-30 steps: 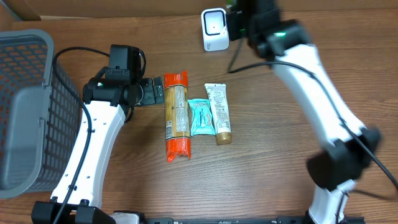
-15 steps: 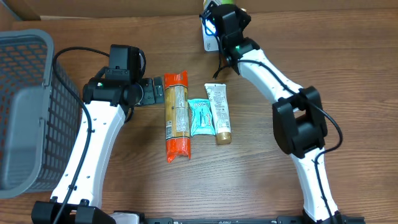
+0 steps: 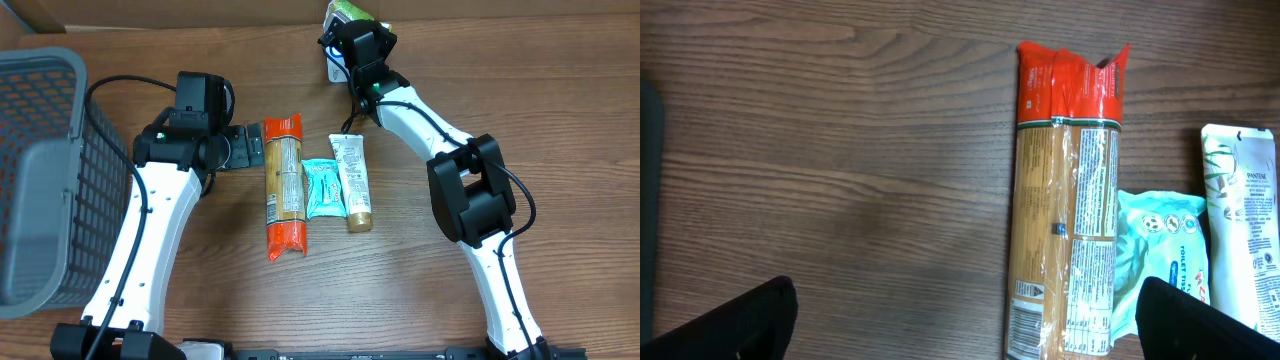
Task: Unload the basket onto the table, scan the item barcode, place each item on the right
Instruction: 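Hold the snack bag's barcode in front of the white scanner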
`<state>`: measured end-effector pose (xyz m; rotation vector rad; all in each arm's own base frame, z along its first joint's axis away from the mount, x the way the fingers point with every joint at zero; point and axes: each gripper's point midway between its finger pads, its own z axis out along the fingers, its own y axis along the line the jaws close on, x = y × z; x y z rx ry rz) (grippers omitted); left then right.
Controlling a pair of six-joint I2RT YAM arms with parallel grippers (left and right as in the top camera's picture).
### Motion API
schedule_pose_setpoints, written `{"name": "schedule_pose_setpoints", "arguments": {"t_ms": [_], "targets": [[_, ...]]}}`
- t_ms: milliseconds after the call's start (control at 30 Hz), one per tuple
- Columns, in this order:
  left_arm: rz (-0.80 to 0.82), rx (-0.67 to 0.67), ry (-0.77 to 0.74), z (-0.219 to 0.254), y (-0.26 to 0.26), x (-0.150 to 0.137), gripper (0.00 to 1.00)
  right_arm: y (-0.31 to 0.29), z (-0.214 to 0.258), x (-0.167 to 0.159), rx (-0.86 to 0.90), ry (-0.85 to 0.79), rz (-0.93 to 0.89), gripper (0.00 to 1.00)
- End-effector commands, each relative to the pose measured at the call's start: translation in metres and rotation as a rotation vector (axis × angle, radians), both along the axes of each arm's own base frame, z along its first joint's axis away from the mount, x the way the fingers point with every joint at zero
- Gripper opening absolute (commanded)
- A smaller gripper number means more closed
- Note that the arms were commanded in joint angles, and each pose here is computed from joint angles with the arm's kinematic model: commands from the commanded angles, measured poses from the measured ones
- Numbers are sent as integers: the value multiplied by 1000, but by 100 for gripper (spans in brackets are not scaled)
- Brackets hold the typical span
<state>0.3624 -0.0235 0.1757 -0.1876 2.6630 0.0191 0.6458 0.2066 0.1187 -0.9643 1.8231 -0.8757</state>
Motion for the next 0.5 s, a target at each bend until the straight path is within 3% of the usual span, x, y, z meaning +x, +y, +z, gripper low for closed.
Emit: {"name": "schedule_pose_setpoints", "arguments": {"t_ms": [0, 467], "targets": [[-18, 18, -4, 1, 1, 1, 100, -11, 22, 6, 27, -57, -39, 4], [-18, 18, -4, 1, 1, 1, 100, -17, 9, 0, -7, 2, -57, 4]]}}
